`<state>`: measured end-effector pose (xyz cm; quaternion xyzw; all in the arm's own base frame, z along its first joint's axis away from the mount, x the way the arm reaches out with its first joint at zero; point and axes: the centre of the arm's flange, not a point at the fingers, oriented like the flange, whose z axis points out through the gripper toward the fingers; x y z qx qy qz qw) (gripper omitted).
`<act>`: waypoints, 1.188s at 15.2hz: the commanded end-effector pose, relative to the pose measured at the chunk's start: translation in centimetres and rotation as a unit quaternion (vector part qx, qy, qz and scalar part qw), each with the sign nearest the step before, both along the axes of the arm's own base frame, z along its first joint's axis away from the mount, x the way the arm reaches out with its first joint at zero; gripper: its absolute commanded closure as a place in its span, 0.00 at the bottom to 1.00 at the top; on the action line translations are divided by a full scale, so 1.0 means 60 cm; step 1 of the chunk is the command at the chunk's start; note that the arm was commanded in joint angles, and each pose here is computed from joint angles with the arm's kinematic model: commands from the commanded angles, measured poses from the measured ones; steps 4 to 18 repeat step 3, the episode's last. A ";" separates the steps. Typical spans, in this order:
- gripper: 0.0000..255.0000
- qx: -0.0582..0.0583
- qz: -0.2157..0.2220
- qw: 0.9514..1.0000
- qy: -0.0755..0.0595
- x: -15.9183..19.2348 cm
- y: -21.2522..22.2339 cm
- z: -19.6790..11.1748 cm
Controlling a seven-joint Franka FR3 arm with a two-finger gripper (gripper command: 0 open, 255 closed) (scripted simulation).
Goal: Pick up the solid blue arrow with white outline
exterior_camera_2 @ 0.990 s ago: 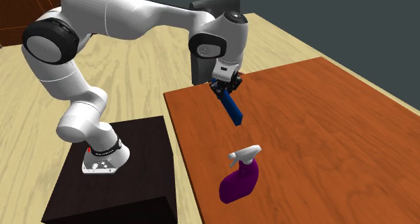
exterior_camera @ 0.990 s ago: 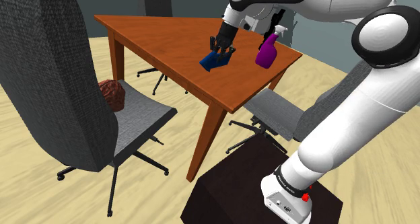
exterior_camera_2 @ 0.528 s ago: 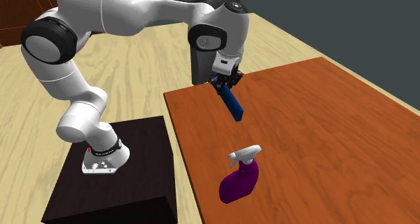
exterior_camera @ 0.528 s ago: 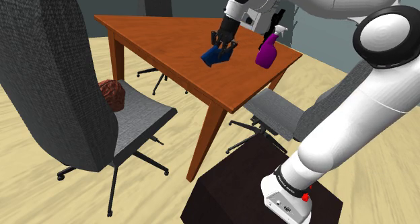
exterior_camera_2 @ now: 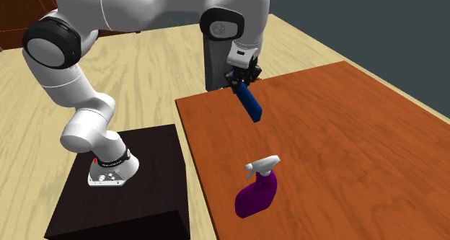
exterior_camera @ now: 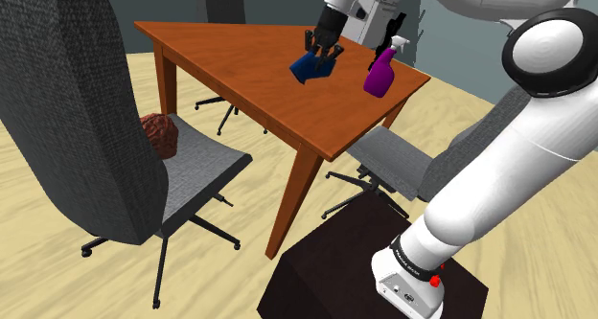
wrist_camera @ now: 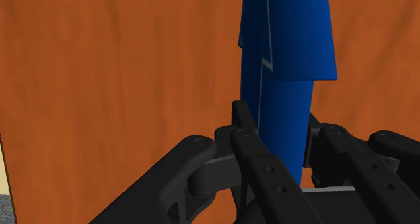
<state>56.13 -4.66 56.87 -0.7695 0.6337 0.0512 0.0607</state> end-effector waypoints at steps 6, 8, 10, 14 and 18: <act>1.00 0.000 0.000 1.000 0.000 0.002 0.000 0.020; 1.00 0.000 0.000 1.000 0.000 0.002 0.000 0.020; 1.00 0.000 0.000 1.000 0.000 0.002 0.000 0.020; 1.00 0.000 0.000 1.000 0.000 0.002 0.000 0.020; 1.00 0.000 0.000 1.000 0.000 0.002 0.000 0.020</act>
